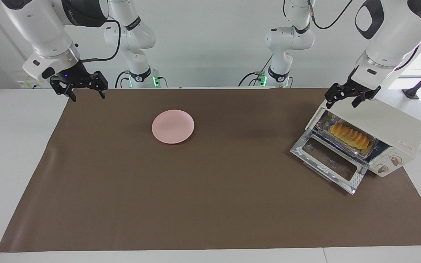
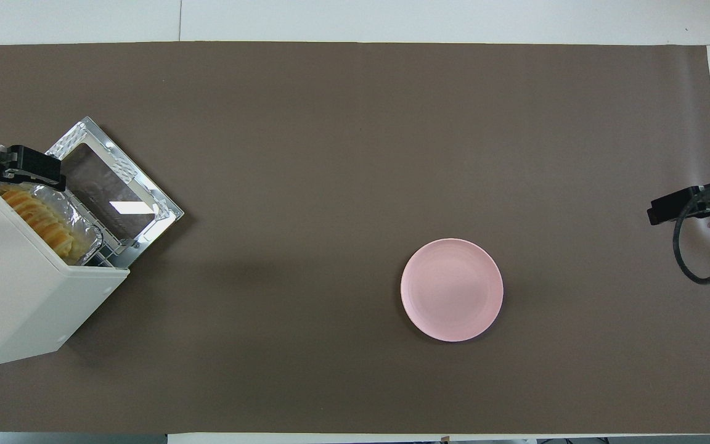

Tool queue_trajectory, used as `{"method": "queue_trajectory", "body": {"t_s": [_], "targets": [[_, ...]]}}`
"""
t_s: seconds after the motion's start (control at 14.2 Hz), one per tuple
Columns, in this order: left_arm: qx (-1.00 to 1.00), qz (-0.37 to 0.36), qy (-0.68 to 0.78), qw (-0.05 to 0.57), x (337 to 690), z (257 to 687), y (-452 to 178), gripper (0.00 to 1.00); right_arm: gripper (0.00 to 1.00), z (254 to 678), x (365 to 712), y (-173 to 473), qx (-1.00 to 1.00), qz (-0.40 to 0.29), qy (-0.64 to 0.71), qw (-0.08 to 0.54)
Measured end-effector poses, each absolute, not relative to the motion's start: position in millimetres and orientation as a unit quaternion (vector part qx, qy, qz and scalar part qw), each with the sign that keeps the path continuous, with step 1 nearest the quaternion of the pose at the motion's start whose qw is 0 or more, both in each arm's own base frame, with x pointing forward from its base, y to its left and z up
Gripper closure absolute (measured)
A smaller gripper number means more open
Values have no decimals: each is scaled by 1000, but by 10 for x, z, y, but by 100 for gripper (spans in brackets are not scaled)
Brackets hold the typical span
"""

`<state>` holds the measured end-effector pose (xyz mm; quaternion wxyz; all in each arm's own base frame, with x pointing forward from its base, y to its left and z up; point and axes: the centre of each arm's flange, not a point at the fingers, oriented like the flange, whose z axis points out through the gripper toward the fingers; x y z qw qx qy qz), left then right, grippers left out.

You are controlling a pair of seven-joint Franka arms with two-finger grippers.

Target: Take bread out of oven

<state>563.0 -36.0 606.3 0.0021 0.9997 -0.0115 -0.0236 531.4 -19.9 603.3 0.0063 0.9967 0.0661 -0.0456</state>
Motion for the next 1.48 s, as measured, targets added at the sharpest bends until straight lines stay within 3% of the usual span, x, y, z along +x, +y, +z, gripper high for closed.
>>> {"method": "queue_trajectory", "body": {"t_s": [0.99, 1.48], "targets": [[999, -16, 28, 2, 5687, 6055, -279, 0, 0, 6033, 5314, -194, 997, -46, 67, 6], [965, -51, 255, -29, 6419, 5491, -217, 0, 0, 6033, 5314, -193, 997, -46, 67, 6]]}}
